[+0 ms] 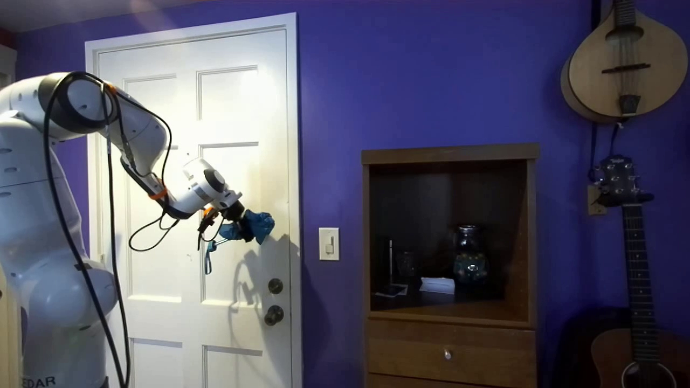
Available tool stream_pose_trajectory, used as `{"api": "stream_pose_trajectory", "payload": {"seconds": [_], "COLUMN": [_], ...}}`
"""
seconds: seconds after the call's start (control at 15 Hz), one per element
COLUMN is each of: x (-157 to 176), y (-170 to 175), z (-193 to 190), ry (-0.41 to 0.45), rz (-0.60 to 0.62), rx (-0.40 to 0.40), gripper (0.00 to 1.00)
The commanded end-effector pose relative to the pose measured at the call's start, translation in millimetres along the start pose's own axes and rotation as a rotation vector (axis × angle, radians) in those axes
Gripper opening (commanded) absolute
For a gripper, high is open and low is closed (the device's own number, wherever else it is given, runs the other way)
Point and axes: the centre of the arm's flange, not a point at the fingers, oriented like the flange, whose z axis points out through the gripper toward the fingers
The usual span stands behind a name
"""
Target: Hang the blue umbrella on the door
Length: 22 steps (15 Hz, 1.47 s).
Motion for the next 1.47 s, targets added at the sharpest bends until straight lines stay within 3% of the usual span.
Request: {"api": "stream_pose_trajectory", "payload": {"seconds": [0.0, 0.27, 0.87, 1.4], "x": [-7.7, -29.6, -84.2, -100.6], "y": [-5.6, -6.2, -29.8, -46.9], "z": [-4.3, -12.5, -31.5, -36.5], "ry": [-0.011, -0.024, -0.047, -0.015], "rz": [0.007, 0.032, 0.221, 0.234], "rx": [0.016, 0.012, 0.161, 0.270], "gripper": [0.00, 0.00, 0.00, 0.00]}}
